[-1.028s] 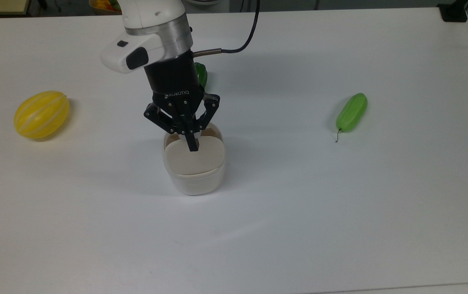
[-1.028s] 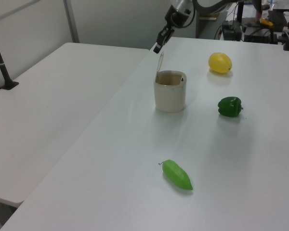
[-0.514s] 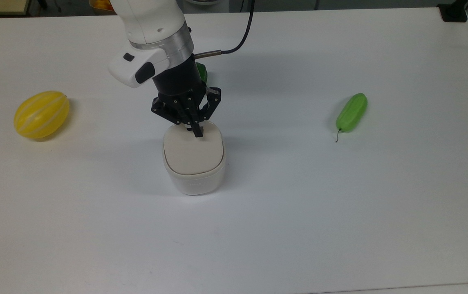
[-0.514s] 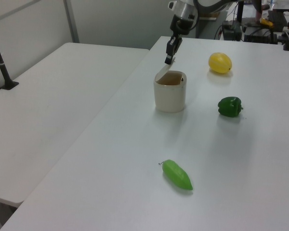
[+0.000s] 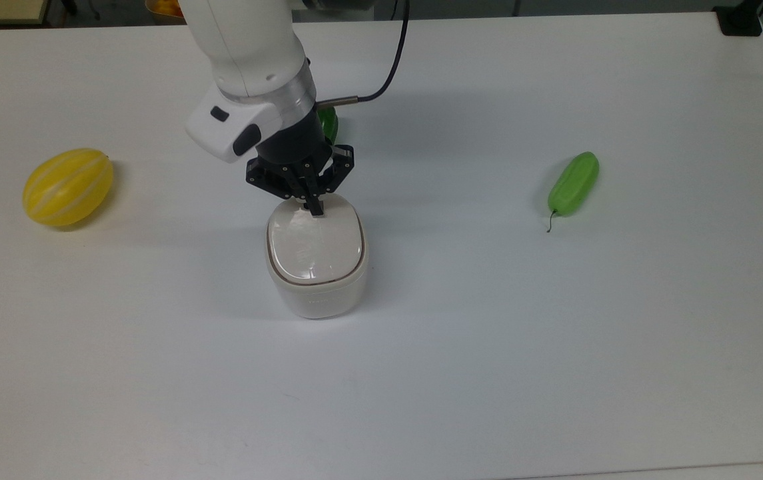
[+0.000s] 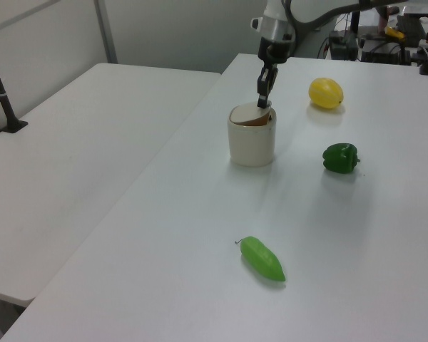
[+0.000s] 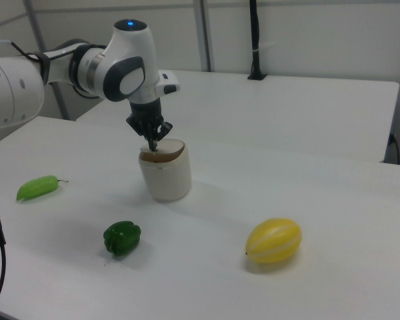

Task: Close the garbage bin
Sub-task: 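Push the raised lid down onto the bin rim with the gripper tips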

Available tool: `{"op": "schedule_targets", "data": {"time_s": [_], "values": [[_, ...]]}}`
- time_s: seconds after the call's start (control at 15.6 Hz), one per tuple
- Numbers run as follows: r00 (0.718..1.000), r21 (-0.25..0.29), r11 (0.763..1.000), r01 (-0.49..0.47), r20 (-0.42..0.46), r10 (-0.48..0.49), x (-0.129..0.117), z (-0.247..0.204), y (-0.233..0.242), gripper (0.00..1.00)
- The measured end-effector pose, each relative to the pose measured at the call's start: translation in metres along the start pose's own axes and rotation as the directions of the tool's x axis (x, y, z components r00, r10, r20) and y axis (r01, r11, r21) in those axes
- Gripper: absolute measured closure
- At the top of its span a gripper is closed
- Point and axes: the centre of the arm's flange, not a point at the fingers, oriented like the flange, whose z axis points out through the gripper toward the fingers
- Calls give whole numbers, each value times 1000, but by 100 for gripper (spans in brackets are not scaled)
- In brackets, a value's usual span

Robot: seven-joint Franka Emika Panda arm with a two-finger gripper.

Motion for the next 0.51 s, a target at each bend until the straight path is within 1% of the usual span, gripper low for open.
{"op": "schedule_targets", "data": {"time_s": [0.26, 0.51], "values": [[999, -1, 1000, -9, 36, 9, -3, 22, 8, 99], [999, -5, 1000, -8, 39, 8, -2, 25, 8, 99]]}}
